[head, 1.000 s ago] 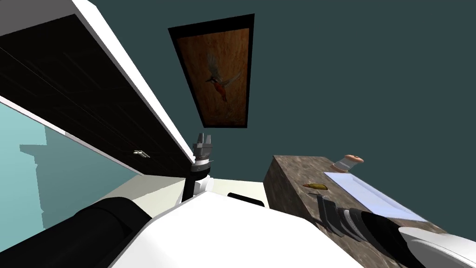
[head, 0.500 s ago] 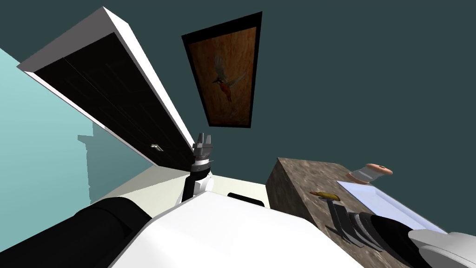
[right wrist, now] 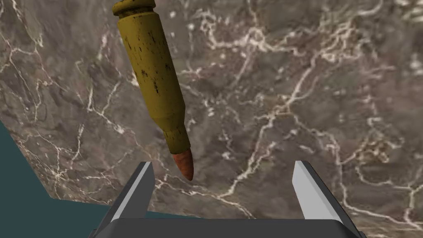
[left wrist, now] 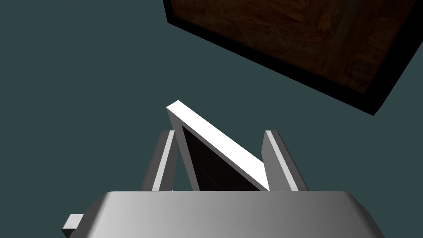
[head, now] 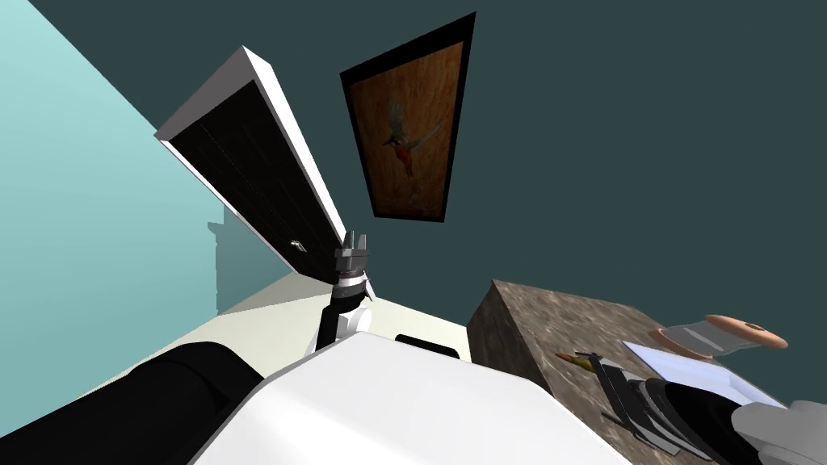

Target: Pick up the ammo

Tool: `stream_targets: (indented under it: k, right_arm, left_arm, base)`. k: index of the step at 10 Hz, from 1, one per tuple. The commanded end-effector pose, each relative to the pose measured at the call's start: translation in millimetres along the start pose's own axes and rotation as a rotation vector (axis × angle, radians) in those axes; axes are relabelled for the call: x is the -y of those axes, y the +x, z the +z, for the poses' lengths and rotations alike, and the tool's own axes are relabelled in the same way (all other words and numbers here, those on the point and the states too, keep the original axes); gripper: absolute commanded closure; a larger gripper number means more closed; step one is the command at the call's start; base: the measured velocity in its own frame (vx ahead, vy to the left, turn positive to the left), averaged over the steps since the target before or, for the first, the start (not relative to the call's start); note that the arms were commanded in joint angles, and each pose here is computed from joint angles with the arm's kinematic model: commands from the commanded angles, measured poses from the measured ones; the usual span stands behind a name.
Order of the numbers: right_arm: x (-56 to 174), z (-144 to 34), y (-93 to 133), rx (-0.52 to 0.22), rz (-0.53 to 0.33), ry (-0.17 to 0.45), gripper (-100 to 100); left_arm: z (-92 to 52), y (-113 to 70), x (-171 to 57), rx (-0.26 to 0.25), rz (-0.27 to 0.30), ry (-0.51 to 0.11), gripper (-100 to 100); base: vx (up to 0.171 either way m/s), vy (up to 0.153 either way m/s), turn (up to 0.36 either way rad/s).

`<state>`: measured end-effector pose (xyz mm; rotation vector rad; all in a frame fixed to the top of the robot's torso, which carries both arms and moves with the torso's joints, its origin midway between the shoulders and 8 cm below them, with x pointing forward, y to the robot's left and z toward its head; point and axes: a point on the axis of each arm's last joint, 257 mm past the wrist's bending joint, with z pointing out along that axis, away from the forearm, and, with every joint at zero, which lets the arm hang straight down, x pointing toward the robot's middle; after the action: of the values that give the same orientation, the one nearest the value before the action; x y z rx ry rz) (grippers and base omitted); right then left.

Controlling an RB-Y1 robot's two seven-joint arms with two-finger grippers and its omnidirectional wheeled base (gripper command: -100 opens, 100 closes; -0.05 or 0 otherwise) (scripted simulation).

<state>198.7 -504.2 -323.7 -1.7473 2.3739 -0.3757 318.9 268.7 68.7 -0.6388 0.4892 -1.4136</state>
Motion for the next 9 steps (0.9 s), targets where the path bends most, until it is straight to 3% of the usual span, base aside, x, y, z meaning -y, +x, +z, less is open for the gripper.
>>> stream_targets:
  k: [1, 4, 6, 7, 8, 9]
  right_arm:
    - [2.7, -2.1, 11.3, -0.025, -0.023, 0.003, -100]
    - [5.1, -1.7, 41.4, -0.099, -0.092, 0.002, -100]
    - [5.3, -1.7, 53.7, -0.128, -0.121, -0.001, -100]
    - [4.5, -2.0, 48.7, -0.119, -0.113, 0.000, -100]
    - [4.6, -2.0, 49.3, -0.120, -0.114, 0.000, 0]
    - [-4.9, 1.5, 60.9, -0.125, -0.097, 0.001, -100]
  left_arm:
    - [0.0, 0.0, 0.0, 0.000, 0.000, 0.000, 0]
    - [0.0, 0.0, 0.0, 0.000, 0.000, 0.000, 0]
    - [0.0, 0.0, 0.0, 0.000, 0.000, 0.000, 0]
    - [0.0, 0.0, 0.0, 0.000, 0.000, 0.000, 0]
    - [0.0, -0.1, 0.0, 0.000, 0.000, 0.000, 0]
    - [0.0, 0.0, 0.0, 0.000, 0.000, 0.000, 0]
  base:
    - [-0.003, -0.037, 0.084]
    - [-0.001, -0.031, 0.158]
    - [-0.001, -0.031, 0.133]
    - [-0.001, -0.013, 0.029]
    - [0.000, 0.000, 0.000]
    - [0.013, 0.017, 0.139]
